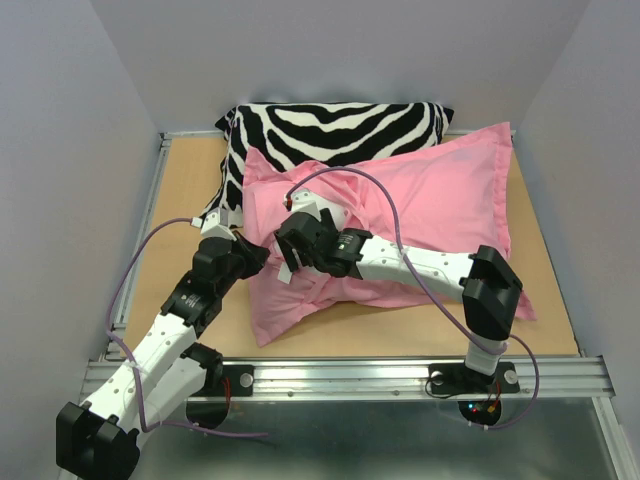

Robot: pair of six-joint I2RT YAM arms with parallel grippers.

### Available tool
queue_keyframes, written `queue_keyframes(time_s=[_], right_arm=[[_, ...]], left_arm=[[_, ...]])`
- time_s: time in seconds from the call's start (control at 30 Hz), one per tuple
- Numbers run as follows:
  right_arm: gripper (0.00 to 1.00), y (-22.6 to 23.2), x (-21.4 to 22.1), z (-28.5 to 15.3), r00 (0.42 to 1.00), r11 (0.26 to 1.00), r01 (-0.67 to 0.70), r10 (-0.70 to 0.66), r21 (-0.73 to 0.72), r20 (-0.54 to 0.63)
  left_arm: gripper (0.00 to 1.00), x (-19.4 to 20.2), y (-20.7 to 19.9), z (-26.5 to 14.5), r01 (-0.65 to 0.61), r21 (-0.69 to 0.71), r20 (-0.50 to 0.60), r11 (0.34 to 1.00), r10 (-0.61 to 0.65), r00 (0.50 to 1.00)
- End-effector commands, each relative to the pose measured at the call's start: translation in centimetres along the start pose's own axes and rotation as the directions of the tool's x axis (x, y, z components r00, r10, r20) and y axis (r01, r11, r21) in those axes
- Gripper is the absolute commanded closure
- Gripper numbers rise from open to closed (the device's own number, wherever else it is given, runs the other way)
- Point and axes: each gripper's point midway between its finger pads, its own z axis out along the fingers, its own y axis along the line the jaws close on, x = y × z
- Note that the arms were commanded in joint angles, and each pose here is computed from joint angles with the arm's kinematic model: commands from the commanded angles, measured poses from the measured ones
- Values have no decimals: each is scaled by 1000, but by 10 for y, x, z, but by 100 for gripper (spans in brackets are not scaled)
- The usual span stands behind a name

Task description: Remove the pillowcase from the pillow

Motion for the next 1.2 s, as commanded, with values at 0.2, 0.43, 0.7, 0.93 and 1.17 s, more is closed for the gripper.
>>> queue_keyframes(time_s=[0.2,0.43,0.7,0.93,1.17], right_arm=[[97,-5,15,32,988,985,-152,148,-86,-48],[99,-12,-11,17,974,973,-217,221,-75,42],[99,-10,-18,17,969,969,-234,239,-84,59],[99,-9,-26,13,965,965,-245,253,-94,75],[100,-29,-68,-11,945,965,-257,261,-44,198]], left_arm=[[67,-19,-37,-14,-46,134,14,990,45,999],[43,-26,-64,-32,-40,235,24,971,35,999],[36,-14,-55,-21,2,117,-16,993,0,1000],[34,16,-52,-6,61,25,-54,998,-60,997],[93,33,-31,-11,128,-1,-58,992,-128,990]])
